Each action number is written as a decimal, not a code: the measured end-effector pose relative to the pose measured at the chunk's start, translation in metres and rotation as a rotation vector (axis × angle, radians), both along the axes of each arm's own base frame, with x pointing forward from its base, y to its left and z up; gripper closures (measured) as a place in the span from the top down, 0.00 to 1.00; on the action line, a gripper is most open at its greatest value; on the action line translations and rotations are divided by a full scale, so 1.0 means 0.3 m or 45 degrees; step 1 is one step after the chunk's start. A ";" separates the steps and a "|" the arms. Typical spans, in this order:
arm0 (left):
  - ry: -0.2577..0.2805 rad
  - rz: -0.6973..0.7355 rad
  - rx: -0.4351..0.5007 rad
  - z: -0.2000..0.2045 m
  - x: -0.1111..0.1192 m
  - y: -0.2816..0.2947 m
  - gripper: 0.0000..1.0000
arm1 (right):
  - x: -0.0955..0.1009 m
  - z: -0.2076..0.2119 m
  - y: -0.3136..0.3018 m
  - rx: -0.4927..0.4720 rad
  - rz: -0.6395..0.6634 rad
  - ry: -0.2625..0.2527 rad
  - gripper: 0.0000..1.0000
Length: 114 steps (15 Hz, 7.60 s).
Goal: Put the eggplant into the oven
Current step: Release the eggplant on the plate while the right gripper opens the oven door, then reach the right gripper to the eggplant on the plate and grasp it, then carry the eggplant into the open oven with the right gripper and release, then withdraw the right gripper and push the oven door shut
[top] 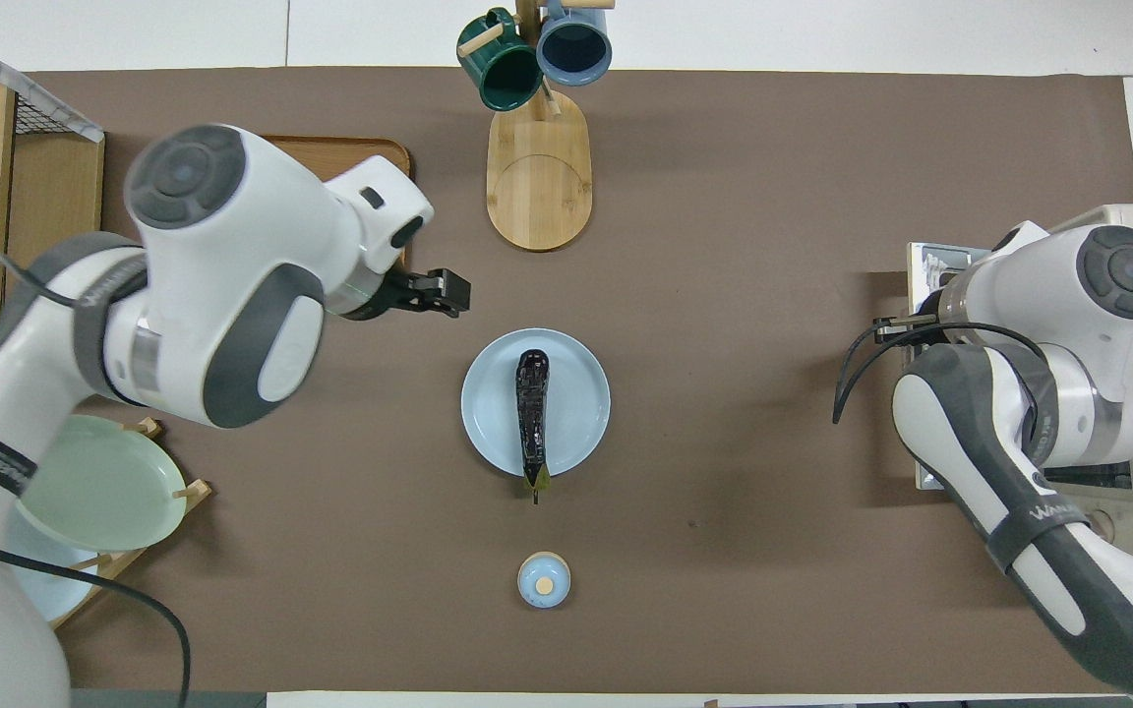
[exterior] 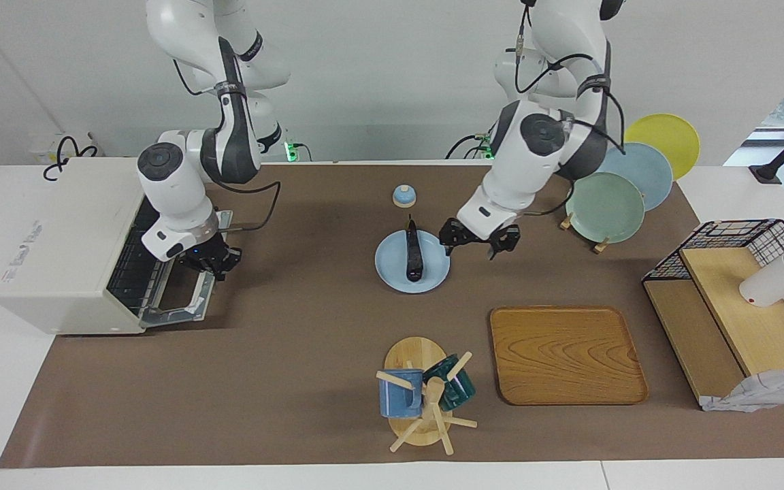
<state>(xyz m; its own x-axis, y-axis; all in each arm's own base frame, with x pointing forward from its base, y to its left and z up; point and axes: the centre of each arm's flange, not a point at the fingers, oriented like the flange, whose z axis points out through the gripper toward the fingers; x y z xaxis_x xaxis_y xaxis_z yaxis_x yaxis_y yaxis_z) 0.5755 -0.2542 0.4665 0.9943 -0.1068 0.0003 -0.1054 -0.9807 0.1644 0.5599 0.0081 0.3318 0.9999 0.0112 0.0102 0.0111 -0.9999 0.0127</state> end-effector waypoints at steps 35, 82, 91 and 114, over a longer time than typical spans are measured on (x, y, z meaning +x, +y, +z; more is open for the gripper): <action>0.043 0.037 0.196 0.496 -0.152 0.681 1.00 | -0.172 -0.018 1.643 0.097 -0.063 -0.154 0.58; 0.040 0.051 0.196 0.501 -0.137 0.723 1.00 | 0.031 0.341 0.096 -0.352 0.070 0.175 0.03; 0.039 0.051 0.196 0.502 -0.137 0.723 1.00 | -0.058 0.163 -0.178 -0.282 0.125 0.114 0.03; 0.039 0.051 0.196 0.502 -0.137 0.723 1.00 | -0.041 -0.033 0.135 -0.143 0.096 0.081 0.01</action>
